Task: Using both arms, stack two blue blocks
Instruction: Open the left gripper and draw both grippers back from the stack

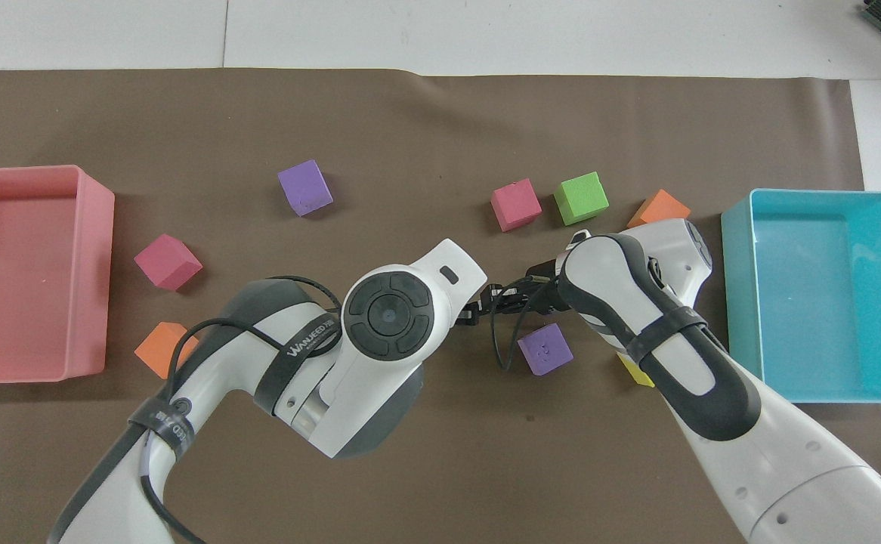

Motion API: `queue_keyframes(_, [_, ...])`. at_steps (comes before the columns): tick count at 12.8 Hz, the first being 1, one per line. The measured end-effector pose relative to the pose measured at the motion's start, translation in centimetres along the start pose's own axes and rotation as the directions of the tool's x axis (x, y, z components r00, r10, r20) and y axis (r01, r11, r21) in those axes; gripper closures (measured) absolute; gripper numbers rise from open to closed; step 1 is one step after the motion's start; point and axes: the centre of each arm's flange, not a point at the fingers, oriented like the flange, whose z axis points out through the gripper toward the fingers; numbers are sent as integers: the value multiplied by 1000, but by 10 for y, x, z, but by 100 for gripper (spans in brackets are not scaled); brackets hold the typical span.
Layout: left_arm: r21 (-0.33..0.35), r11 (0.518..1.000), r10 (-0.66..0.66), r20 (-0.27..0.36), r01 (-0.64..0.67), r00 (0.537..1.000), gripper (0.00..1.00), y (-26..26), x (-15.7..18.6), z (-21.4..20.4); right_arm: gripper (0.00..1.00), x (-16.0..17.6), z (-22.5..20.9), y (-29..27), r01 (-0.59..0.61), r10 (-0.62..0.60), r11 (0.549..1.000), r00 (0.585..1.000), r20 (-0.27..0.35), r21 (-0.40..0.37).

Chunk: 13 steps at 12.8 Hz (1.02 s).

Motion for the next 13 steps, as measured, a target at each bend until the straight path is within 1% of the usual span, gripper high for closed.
queue_keyframes(2, [4, 1000, 23, -7, -23, 1000, 0, -36, 7, -27, 67, 1, -18, -1, 3, -3, 1000, 1000, -11, 12])
queue_keyframes(4, [10, 999, 39, -9, -39, 999, 0, -75, 15, -43, 41, 2, -30, -3, 18, -18, 1000, 1000, -21, -2])
queue_keyframes(5, [14, 999, 51, -10, -51, 999, 0, -95, 19, -50, 30, 2, -37, -5, 28, -29, 999, 999, -18, -28])
queue_keyframes(6, [20, 997, 69, -6, -69, 998, 0, -117, 23, -57, 19, 2, -47, -8, 31, -32, 997, 999, -13, -73])
queue_keyframes(7, [26, 996, 91, 1, -91, 996, 0, -141, 27, -64, 4, 3, -60, -15, 24, -26, 991, 1000, -11, -135])
queue_keyframes(8, [31, 993, 117, 8, -117, 993, 0, -167, 31, -72, 0, 4, -75, -27, 14, -18, 979, 1000, -18, -204])
queue_keyframes(9, [34, 989, 145, 8, -145, 989, 0, -189, 35, -81, 0, 4, -90, -40, 8, -17, 964, 999, -31, -266])
queue_keyframes(11, [40, 985, 167, 7, -167, 986, 0, -226, 41, -104, 0, -1, -111, -57, 22, -41, 937, 998, -48, -349])
queue_keyframes(13, [44, 982, 184, 15, -184, 983, 0, -255, 45, -138, 0, -3, -133, -55, 53, -82, 894, 996, -47, -444])
